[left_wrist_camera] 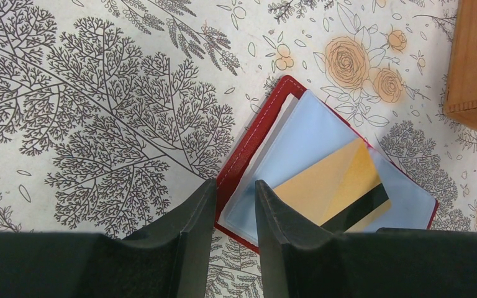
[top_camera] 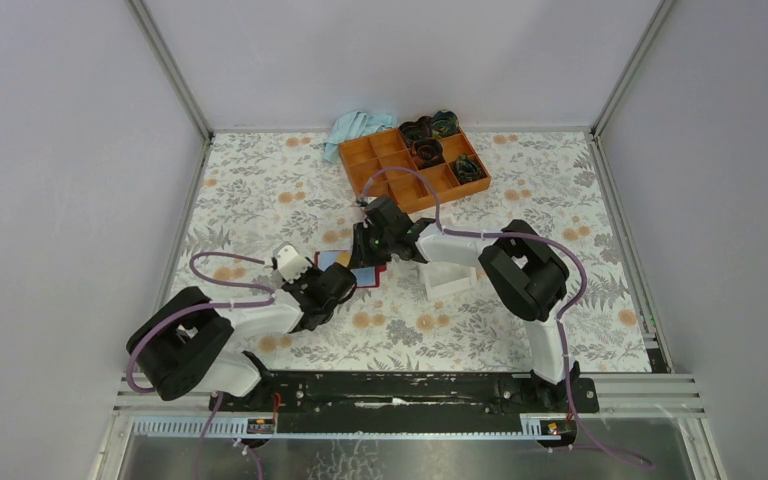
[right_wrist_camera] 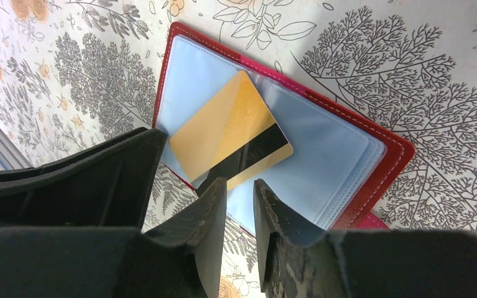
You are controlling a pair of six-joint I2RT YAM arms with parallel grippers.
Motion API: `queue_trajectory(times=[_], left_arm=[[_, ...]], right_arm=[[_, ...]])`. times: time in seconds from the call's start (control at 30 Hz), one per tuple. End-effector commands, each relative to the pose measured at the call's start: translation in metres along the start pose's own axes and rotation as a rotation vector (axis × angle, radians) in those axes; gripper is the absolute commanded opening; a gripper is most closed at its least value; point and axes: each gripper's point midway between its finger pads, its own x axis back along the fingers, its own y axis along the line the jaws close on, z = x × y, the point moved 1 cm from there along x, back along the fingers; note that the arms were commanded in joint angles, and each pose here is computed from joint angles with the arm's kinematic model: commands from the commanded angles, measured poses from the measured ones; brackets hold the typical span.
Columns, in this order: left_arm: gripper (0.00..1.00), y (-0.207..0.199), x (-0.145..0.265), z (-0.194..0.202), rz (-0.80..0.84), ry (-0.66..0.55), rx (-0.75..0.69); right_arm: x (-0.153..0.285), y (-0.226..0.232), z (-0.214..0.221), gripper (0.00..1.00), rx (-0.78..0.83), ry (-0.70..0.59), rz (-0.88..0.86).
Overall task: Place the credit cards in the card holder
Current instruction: Insert the credit card into the card holder.
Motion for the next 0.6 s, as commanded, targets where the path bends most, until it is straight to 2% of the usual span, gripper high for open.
queue_trajectory(times=[0.0,0.57], left_arm=[[0.37,0.009,0.001,0.004,-0.016,0.02,-0.007],[0.37,0.01,0.001,0.004,-0.015,0.019,-0.009]], right_arm=[[0.01,0.013,-0.016,0.3,-0.027,-0.052,-0.052],[0.004,-0.002,-0.011,0.31,-0.062,-0.041,-0.02]])
